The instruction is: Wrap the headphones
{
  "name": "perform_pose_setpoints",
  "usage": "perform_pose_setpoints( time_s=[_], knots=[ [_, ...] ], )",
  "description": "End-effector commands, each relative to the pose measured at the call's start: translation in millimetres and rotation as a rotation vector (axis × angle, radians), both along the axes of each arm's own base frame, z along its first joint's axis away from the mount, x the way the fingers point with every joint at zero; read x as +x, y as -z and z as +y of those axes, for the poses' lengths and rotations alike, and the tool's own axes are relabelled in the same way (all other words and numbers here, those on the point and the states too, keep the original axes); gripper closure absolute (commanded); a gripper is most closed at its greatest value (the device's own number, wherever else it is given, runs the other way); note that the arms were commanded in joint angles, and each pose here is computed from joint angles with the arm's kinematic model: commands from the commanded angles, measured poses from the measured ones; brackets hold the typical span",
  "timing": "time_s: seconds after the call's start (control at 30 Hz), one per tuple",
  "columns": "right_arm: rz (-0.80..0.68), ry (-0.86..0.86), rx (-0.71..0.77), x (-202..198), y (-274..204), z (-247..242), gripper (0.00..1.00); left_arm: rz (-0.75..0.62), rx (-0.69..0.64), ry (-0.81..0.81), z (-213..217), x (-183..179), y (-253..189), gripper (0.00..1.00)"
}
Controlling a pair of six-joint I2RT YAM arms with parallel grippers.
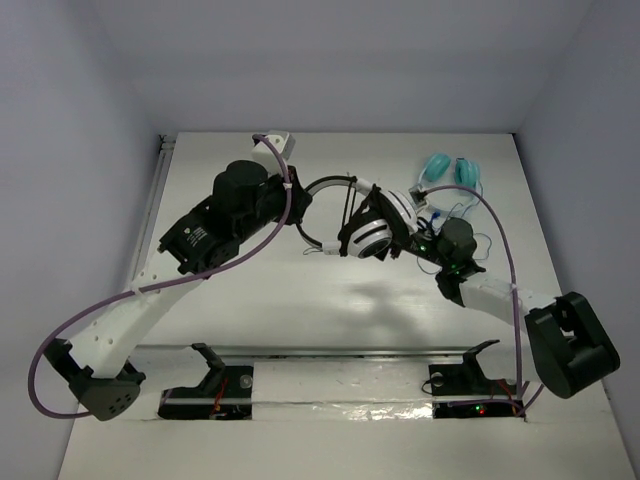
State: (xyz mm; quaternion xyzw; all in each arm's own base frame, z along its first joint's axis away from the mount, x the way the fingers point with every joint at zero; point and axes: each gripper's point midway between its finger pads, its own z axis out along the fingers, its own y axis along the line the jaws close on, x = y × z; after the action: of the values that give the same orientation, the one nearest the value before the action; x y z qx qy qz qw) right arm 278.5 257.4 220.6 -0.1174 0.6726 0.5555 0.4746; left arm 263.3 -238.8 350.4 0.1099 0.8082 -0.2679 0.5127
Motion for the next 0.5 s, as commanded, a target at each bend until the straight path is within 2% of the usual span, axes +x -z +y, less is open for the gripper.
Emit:
perform_pose_setpoints(
  time_s=[0.0, 0.1, 0.17, 0.2, 0.37, 0.43, 0.47],
  knots=[
    [-0.100, -0.078, 0.046, -9.8, -22.7, 9.7, 0.29, -0.146, -0.193, 0.013, -4.1, -0.7, -77.2, 1.00],
    [-0.083, -0.113, 0.056, -11.7, -18.2, 13.6, 0.33, -0.149, -0.194, 0.008, -3.2, -0.5, -78.9, 1.00],
    [-0.077, -0.118, 0.056, -11.5, -16.7, 16.8, 0.42, -0.149, -0.191, 0.004, -2.9, 0.4, -78.4, 1.00],
    [-0.071, -0.121, 0.054, -12.1, -14.8, 19.3, 0.43, -0.150, -0.192, 0.004, -2.7, 0.2, -78.6, 1.00],
    [-0.067, -0.097, 0.040, -5.6, -11.0, 21.6, 0.37, -0.151, -0.205, 0.026, -7.6, -0.7, -80.7, 1.00],
    [-0.069, -0.100, 0.040, -4.6, -10.8, 22.5, 0.38, -0.151, -0.208, 0.027, -7.9, -0.9, -81.9, 1.00],
    [-0.065, -0.112, 0.045, -7.5, -11.3, 25.2, 0.44, -0.153, -0.209, 0.024, -7.3, -0.7, -83.3, 1.00]
  ],
)
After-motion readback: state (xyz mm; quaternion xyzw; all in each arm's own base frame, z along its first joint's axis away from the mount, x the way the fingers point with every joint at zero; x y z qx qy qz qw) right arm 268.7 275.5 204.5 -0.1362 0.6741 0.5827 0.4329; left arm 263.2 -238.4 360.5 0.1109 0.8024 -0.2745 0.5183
